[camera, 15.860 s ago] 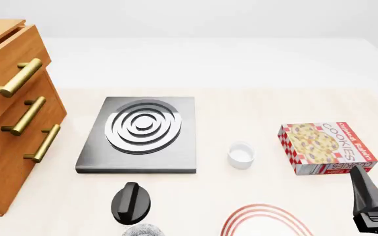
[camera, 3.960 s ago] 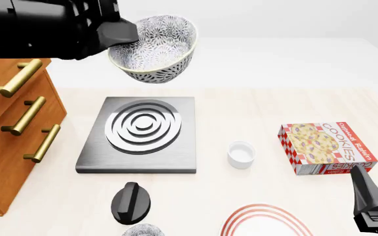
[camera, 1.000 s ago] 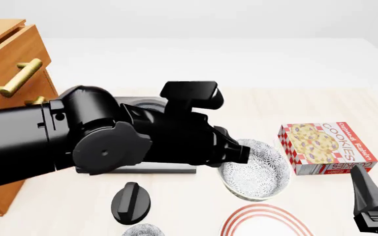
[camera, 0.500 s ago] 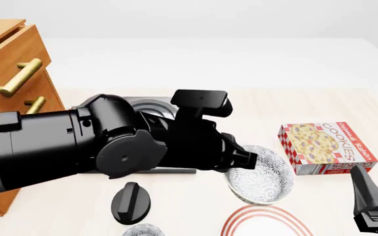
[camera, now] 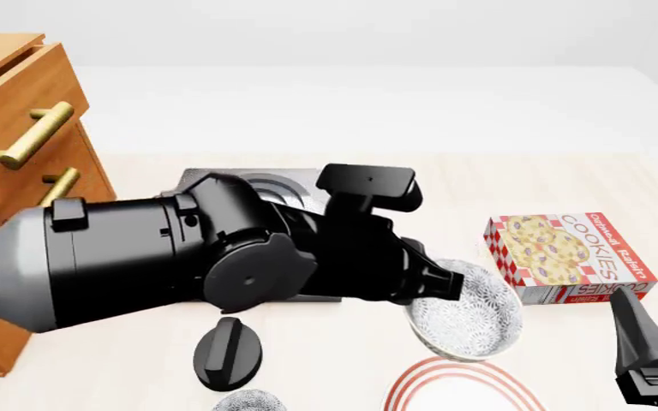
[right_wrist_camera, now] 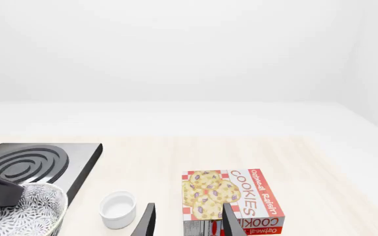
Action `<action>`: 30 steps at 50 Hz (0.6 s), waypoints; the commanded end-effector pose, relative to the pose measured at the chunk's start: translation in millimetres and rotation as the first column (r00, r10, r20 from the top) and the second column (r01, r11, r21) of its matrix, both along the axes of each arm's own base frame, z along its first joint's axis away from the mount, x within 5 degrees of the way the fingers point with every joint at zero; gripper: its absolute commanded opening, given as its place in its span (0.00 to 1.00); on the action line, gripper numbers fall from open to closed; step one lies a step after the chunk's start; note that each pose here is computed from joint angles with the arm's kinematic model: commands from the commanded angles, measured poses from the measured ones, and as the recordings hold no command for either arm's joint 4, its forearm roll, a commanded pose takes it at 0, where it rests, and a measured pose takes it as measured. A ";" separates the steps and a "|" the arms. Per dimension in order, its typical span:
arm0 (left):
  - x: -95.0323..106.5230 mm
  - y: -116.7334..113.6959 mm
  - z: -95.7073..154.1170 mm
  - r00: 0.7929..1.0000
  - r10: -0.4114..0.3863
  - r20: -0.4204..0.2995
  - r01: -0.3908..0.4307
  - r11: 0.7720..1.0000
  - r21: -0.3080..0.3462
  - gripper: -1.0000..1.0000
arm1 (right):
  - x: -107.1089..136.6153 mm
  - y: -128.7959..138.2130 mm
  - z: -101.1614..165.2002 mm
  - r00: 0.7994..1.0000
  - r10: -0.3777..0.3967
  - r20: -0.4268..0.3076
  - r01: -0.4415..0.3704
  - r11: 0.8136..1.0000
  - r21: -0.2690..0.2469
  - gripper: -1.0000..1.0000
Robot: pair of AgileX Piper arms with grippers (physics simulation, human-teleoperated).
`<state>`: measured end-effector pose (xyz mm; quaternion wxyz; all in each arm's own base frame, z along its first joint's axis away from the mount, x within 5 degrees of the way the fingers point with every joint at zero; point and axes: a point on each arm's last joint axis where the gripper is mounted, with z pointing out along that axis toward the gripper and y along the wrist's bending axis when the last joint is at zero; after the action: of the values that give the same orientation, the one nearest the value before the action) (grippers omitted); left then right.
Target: Pick the akita bowl on the wooden cabinet and place it on the plate.
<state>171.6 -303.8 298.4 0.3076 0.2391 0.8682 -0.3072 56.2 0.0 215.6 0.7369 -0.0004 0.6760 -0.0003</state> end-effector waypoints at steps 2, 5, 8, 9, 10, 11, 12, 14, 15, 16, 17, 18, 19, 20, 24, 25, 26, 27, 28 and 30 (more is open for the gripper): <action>3.4 -4.9 -6.8 1.000 0.005 -0.007 -0.005 1.000 -0.004 0.00 | 0.0 0.0 0.0 1.000 0.000 0.000 0.000 1.000 0.000 1.00; 4.9 -5.7 -10.7 1.000 0.008 -0.009 -0.008 1.000 0.000 0.00 | 0.0 0.0 0.0 1.000 0.000 0.000 0.000 1.000 0.000 1.00; 5.4 -7.1 -12.2 1.000 0.008 -0.012 -0.008 1.000 0.001 0.00 | 0.0 0.0 0.0 1.000 0.000 0.000 0.000 1.000 0.000 1.00; 6.0 -7.7 -13.4 1.000 0.010 -0.014 -0.010 1.000 0.002 0.00 | 0.0 0.0 0.0 1.000 0.000 0.000 0.000 1.000 0.000 1.00; 5.9 -8.3 -14.2 1.000 0.009 -0.014 -0.009 1.000 0.002 0.00 | 0.0 0.0 0.0 1.000 0.000 0.000 0.000 1.000 0.000 1.00; 6.2 -8.8 -15.3 1.000 0.009 -0.015 -0.009 1.000 0.003 0.00 | 0.0 0.0 0.0 1.000 0.000 0.000 0.000 1.000 0.000 1.00; 6.7 -9.4 -17.0 1.000 0.010 -0.017 -0.010 1.000 0.005 0.00 | 0.0 0.0 0.0 1.000 0.000 0.000 0.000 1.000 0.000 1.00; 7.1 -10.8 -19.2 1.000 0.010 -0.019 -0.010 1.000 0.007 0.00 | 0.0 0.0 0.0 1.000 0.000 0.000 0.000 1.000 0.000 1.00; 7.0 -11.5 -20.1 1.000 0.009 -0.020 -0.009 1.000 0.008 0.00 | 0.0 0.0 0.0 1.000 0.000 0.000 0.000 1.000 0.000 1.00; 6.8 -12.2 -21.0 1.000 0.009 -0.022 -0.009 1.000 0.008 0.00 | 0.0 0.0 0.0 1.000 0.000 0.000 0.000 1.000 0.000 1.00; 7.4 -12.8 -21.8 1.000 0.009 -0.022 -0.009 1.000 0.009 0.00 | 0.0 0.0 0.0 1.000 0.000 0.000 0.000 1.000 0.000 1.00; 7.2 -13.6 -22.5 1.000 0.008 -0.023 -0.008 1.000 0.010 0.00 | 0.0 0.0 0.0 1.000 0.000 0.000 0.000 1.000 0.000 1.00; 7.3 -14.1 -23.2 1.000 0.008 -0.024 -0.007 1.000 0.011 0.00 | 0.0 0.0 0.0 1.000 0.000 0.000 0.000 1.000 0.000 1.00; 7.7 -14.8 -24.5 1.000 0.008 -0.024 -0.008 1.000 0.012 0.00 | 0.0 0.0 0.0 1.000 0.000 0.000 0.000 1.000 0.000 1.00; 7.7 -17.5 -28.3 1.000 0.007 -0.029 -0.006 1.000 0.015 0.00 | 0.0 0.0 0.0 1.000 0.000 0.000 0.000 1.000 0.000 1.00; 7.3 -18.2 -28.7 1.000 0.005 -0.029 -0.004 1.000 0.015 0.00 | 0.0 0.0 0.0 1.000 0.000 0.000 0.000 1.000 0.000 1.00; 7.2 -18.7 -29.1 1.000 0.004 -0.030 -0.004 1.000 0.015 0.00 | 0.0 0.0 0.0 1.000 0.000 0.000 0.000 1.000 0.000 1.00; 6.8 -19.7 -30.2 0.999 0.003 -0.032 -0.003 1.000 0.016 0.00 | 0.0 0.0 0.0 1.000 0.000 0.000 0.000 1.000 0.000 1.00; 6.4 -20.4 -30.7 0.999 0.001 -0.032 -0.001 1.000 0.016 0.00 | 0.0 0.0 0.0 1.000 0.000 0.000 0.000 1.000 0.000 1.00; 5.7 -22.0 -32.4 0.999 -0.002 -0.033 0.002 1.000 0.018 0.00 | 0.0 0.0 0.0 1.000 0.000 0.000 0.000 1.000 0.000 1.00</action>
<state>178.4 -319.1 271.2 0.2944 0.2365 0.8761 -0.2997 56.2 0.0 215.6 0.7369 -0.0004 0.6760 -0.0003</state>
